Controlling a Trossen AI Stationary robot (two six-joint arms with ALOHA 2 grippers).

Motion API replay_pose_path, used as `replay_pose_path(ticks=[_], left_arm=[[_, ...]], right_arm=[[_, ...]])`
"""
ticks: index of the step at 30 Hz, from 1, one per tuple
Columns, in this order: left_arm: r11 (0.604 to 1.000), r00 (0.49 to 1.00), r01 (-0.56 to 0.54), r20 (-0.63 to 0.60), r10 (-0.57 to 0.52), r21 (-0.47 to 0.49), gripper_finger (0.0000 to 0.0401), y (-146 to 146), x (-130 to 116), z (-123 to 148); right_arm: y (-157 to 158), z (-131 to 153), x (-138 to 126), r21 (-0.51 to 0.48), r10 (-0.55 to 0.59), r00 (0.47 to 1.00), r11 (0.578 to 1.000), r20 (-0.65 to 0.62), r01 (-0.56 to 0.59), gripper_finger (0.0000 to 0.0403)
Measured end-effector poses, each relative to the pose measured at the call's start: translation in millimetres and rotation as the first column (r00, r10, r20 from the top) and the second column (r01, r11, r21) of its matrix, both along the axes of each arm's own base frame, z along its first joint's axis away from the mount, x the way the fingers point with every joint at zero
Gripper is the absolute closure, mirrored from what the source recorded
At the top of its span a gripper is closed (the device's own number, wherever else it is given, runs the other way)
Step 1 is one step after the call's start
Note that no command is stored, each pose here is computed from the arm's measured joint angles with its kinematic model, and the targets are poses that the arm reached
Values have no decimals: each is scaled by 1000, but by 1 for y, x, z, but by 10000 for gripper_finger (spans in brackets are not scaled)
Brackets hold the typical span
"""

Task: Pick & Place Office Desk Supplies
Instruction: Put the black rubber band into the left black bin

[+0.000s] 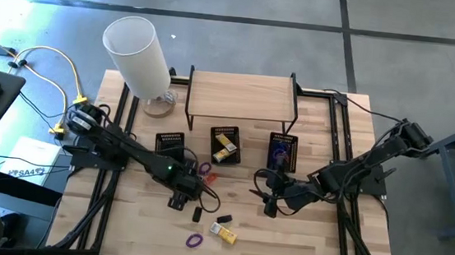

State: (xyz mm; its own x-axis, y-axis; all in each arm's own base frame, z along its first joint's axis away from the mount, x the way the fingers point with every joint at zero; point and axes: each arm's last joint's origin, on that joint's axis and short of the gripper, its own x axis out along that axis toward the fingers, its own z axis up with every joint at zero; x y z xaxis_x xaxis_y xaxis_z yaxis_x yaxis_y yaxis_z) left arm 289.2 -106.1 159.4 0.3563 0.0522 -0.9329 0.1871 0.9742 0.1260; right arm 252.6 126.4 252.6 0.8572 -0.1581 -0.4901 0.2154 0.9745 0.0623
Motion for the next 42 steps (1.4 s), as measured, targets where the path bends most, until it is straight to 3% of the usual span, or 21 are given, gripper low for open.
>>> replay_pose_path(ticks=[7, 12, 28, 35, 42], left_arm=[[998, 998, -54, -18, 53, -18, 135, -1, 3, -8], [999, 999, -44, -22, 44, -28, 158, -2, 2, -8], [998, 999, -47, -12, 47, -52, 321, -1, 7, -5], [996, 994, -72, 81, 77, -59, 392, -1, 14, 16], [975, 972, -120, 179, 154, -185, 396, -15, 13, 58]], right_arm=[[0, 0, 0, 2, 0, 1000, 1000, 4, 0, 165], [0, 0, 0, 1, 0, 1000, 1000, 4, 0, 165], [0, 0, 0, 1, -1, 1000, 1000, 4, 1, 165], [0, 0, 0, 1, -1, 1000, 1000, 4, 1, 165], [2, -7, 3, -12, 0, 1000, 1000, -19, 0, 165]])
